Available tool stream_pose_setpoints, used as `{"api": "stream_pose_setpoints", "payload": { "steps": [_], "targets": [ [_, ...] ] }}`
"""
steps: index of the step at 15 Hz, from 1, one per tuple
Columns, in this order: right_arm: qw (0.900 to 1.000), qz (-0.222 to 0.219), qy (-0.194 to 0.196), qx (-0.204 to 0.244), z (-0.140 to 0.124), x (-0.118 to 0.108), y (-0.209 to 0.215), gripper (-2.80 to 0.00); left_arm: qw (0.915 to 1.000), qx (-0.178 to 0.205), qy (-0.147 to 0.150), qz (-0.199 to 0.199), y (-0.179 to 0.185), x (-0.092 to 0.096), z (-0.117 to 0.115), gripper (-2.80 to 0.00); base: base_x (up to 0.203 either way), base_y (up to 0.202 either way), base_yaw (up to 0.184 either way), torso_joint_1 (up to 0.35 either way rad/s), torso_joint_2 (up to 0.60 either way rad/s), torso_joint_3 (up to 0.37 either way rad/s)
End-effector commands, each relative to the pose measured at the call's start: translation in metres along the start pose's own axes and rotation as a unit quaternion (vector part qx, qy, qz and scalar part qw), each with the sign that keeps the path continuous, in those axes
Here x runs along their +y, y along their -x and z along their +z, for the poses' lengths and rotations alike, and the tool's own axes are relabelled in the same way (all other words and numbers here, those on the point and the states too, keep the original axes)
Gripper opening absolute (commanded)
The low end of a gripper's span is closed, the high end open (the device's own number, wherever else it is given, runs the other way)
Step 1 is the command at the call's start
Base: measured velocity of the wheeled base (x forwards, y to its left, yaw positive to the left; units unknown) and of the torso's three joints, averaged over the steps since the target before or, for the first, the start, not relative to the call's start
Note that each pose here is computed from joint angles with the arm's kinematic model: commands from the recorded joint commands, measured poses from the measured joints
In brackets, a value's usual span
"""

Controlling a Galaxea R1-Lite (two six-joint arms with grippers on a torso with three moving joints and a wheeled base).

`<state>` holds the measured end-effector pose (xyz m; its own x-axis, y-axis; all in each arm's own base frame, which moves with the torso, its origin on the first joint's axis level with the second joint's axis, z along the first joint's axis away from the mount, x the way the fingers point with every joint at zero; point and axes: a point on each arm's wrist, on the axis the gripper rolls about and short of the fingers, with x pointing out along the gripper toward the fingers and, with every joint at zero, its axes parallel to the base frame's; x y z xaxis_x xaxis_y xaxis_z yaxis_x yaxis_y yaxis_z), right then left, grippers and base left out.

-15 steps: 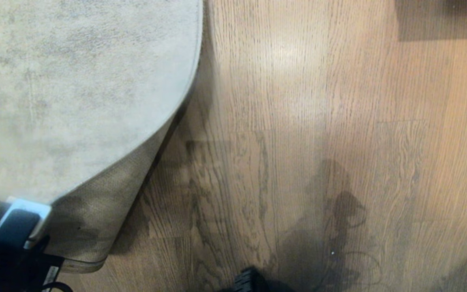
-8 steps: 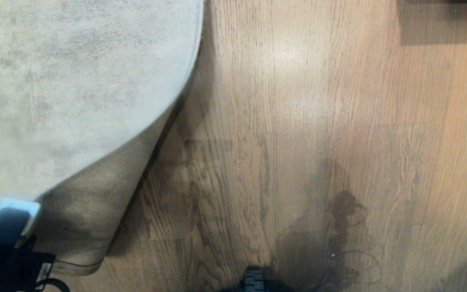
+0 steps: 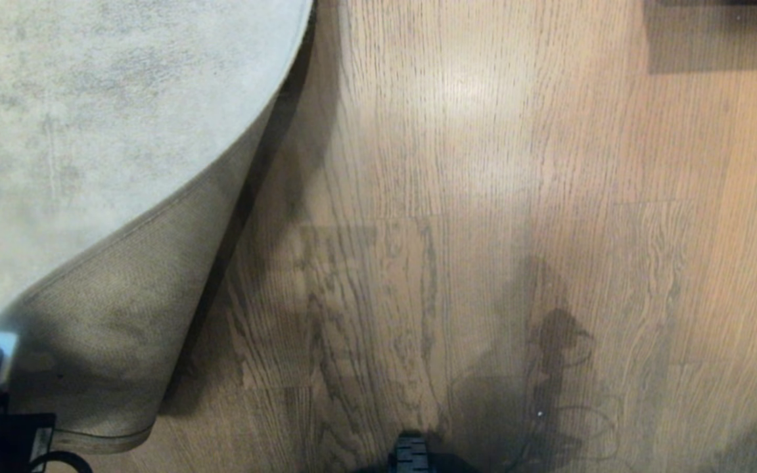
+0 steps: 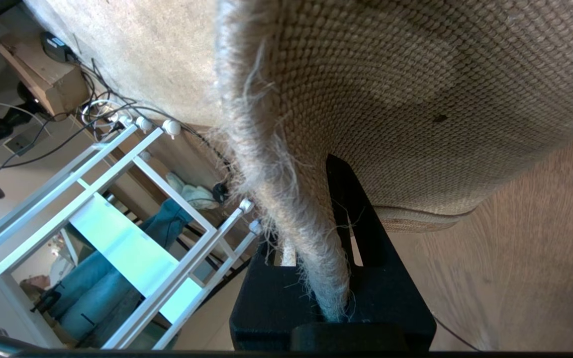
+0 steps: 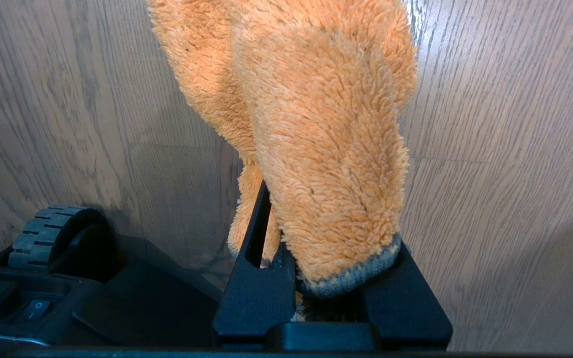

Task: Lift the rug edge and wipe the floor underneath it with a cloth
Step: Wipe the floor under the carpet with a rag

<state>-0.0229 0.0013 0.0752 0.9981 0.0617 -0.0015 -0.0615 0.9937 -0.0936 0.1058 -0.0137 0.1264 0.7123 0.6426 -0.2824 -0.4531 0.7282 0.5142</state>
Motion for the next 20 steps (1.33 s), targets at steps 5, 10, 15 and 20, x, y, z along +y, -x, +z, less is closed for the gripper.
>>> {"api": "stream_pose_setpoints", "payload": {
  "steps": [5,10,15,20],
  "targets": [
    [1.000,0.001,0.001,0.001,0.000,0.000,0.000,-2.80,1.0000,-0.001,-0.002,-0.007,0.002,0.002,-0.002,-2.80,0.000,0.000,0.000,0.000,0.00,0.000],
    [1.000,0.001,0.001,0.001,0.000,0.000,0.000,-2.80,0.9984,-0.016,0.003,-0.054,0.003,-0.001,0.006,-2.80,0.000,0.000,0.000,0.000,0.00,0.000],
    [1.000,0.000,0.019,0.001,0.000,0.000,0.000,-2.80,0.9926,-0.038,-0.007,-0.115,0.009,-0.009,0.013,-2.80,0.000,0.000,0.000,0.000,0.00,0.000],
    [0.998,0.012,0.056,-0.015,0.007,0.000,0.002,-2.80,0.9897,-0.039,-0.028,-0.135,0.010,-0.018,0.013,-2.80,0.000,0.000,0.000,0.000,0.00,0.000]
  ]
}}
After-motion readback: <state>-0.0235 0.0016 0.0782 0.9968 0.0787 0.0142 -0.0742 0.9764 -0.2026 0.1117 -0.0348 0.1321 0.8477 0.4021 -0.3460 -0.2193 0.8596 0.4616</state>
